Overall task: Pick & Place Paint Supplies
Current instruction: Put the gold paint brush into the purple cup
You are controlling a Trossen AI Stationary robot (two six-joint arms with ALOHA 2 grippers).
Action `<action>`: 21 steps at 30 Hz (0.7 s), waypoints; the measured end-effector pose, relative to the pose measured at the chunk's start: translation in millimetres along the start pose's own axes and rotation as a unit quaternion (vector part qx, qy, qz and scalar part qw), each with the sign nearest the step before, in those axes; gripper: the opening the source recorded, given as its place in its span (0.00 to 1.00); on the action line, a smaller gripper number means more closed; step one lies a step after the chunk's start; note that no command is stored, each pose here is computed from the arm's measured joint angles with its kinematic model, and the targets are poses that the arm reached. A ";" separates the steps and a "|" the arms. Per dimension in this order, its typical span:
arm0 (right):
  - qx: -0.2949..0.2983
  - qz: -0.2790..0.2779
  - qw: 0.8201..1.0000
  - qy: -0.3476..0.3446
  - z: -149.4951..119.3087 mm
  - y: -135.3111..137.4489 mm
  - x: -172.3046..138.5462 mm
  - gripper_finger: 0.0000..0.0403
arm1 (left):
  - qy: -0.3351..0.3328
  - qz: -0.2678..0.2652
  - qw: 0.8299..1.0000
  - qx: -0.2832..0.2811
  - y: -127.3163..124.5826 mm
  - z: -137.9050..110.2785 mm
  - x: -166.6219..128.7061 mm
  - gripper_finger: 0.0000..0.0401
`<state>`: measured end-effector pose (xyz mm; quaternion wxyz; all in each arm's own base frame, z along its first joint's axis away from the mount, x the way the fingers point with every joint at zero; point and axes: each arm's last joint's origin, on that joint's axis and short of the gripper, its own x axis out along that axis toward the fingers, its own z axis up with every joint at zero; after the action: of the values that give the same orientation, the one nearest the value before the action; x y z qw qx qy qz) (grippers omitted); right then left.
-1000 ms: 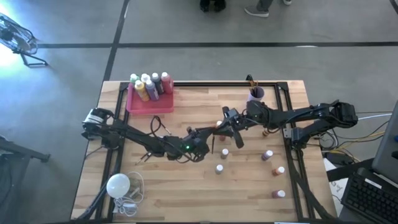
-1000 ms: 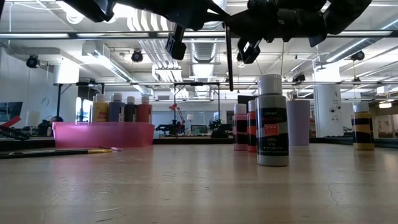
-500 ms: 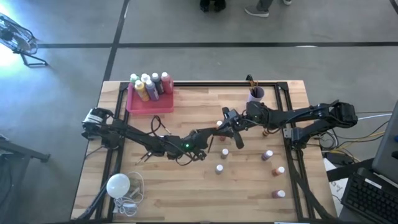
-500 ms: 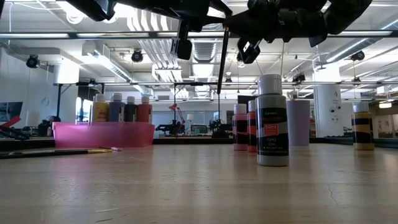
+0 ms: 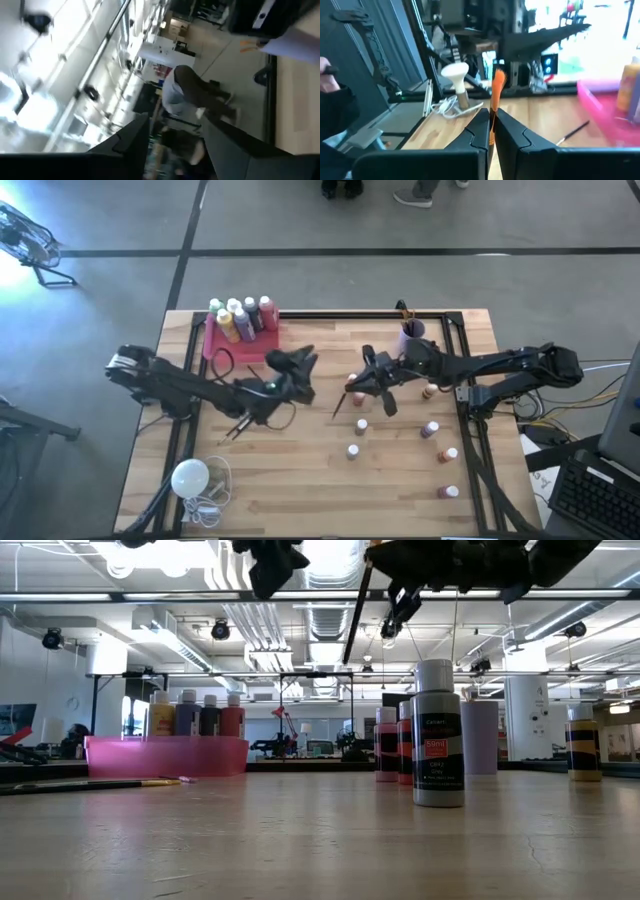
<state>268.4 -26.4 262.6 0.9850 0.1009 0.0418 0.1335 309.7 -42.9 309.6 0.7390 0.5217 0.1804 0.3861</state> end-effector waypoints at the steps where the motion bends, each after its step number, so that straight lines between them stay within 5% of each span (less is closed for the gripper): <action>1: -0.009 0.000 1.000 -0.006 3.4 0.9 -2.1 0.03 | 0.004 0.001 1.000 -0.025 2.5 -5.1 0.0 0.47; 13: -0.141 -0.109 0.983 -0.043 37.7 13.3 -34.2 0.03 | 0.031 -0.009 0.970 -0.242 -12.8 -74.8 -15.7 0.47; 21: -0.166 -0.228 0.959 -0.023 44.8 18.5 -59.2 0.03 | -0.065 -0.108 0.925 -0.360 -30.9 -96.6 -30.0 0.47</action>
<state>211.7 -33.4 313.5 0.9929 -0.0731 0.0183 -0.0920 237.7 -9.6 239.6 0.9243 0.2222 0.0364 0.3083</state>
